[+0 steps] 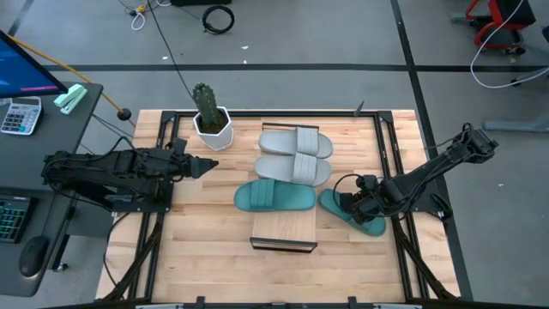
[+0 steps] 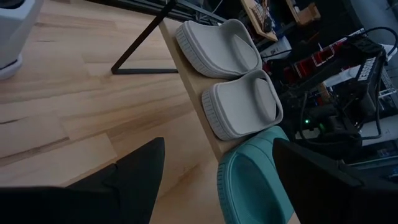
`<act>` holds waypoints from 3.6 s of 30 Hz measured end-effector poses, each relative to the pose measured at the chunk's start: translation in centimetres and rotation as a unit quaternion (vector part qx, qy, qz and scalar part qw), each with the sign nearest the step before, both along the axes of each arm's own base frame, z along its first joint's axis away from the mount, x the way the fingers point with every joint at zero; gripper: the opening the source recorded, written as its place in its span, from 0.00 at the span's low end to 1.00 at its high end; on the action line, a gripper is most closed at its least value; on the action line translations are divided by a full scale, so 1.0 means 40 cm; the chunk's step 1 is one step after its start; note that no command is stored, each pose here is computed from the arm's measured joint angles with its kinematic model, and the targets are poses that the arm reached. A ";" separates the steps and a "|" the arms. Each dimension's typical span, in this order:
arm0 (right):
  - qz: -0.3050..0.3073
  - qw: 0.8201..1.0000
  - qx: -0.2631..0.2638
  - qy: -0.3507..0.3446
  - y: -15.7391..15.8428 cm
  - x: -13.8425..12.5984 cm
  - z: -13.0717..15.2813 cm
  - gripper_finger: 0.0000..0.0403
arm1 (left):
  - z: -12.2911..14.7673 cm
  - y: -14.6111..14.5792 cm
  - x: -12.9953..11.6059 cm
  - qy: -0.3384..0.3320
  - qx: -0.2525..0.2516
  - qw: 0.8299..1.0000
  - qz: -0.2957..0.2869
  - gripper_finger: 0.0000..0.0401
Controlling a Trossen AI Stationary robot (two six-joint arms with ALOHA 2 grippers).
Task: Pick and place slides into the shelf
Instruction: Put the green slipper onto the shelf
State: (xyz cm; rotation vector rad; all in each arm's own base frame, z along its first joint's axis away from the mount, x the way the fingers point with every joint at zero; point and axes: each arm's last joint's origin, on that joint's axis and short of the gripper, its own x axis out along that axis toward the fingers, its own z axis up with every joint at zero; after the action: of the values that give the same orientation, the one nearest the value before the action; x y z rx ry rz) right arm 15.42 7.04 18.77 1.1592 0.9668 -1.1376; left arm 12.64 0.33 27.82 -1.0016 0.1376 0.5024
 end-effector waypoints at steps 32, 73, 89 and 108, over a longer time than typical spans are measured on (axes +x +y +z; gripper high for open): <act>0.113 0.979 0.092 0.144 -0.071 0.019 -0.060 0.42 | 0.000 0.000 0.000 0.002 0.005 1.000 0.000 0.75; 0.070 0.987 0.102 0.100 0.035 -0.117 0.116 0.33 | -0.001 0.003 -0.001 0.007 0.020 1.000 0.015 0.75; 0.008 0.986 0.072 0.152 0.127 -0.074 0.036 0.58 | 0.000 0.003 -0.001 0.006 0.020 1.000 0.017 0.75; -0.038 0.994 -0.002 0.102 0.135 0.027 -0.070 0.56 | 0.013 0.003 0.003 -0.026 0.013 0.999 0.018 0.75</act>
State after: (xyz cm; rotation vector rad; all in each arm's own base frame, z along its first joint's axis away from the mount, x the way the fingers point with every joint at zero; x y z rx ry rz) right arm 16.49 12.43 15.96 1.0999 1.0828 -1.3390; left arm 12.78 0.45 28.32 -0.9922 0.0670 0.5103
